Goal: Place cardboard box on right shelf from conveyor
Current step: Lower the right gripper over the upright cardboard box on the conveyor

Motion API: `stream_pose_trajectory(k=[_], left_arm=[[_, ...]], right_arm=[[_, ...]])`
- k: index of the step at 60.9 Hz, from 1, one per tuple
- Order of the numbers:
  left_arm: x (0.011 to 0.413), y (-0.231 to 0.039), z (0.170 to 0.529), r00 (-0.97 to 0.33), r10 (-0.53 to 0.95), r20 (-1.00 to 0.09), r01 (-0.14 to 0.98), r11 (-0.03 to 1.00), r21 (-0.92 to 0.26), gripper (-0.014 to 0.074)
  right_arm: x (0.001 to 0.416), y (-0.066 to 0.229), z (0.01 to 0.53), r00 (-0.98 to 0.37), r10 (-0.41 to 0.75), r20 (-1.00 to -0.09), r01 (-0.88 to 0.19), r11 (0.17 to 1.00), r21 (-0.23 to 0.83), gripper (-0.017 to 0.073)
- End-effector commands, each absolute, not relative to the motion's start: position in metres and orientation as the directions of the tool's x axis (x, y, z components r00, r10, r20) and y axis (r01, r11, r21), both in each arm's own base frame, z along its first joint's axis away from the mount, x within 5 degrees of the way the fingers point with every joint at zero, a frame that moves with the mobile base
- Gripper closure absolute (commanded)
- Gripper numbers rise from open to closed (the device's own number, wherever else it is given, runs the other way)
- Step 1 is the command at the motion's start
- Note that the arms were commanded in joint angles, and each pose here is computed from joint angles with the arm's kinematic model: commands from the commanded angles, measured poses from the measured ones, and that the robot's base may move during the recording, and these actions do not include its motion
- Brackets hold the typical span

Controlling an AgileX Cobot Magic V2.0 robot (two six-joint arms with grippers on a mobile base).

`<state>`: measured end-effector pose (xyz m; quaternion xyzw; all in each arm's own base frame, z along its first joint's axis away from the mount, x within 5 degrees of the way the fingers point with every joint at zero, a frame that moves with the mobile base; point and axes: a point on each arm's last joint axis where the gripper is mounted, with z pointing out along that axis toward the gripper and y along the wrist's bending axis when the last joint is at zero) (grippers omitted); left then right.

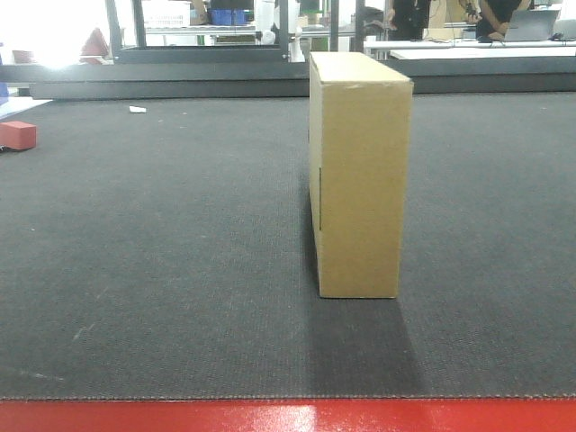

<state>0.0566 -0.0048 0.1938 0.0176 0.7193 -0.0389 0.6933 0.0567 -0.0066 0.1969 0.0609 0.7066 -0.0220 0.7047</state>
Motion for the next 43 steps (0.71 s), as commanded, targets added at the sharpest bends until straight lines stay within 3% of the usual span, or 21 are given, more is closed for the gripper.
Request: stream_pose_trajectory(k=[1, 43], left_arm=[[0.0558, -0.0045, 0.1998, 0.056, -0.042, -0.998, 0.081, 0.996, -0.037, 0.071], [0.0558, -0.0045, 0.1998, 0.056, -0.042, -0.998, 0.081, 0.996, -0.037, 0.071]], right_arm=[[0.0544, -0.0066, 0.2076, 0.111, 0.034, -0.993, 0.115, 0.992, 0.047, 0.0535], [0.0543, -0.0066, 0.2082, 0.117, 0.034, -0.993, 0.115, 0.992, 0.047, 0.0535]])
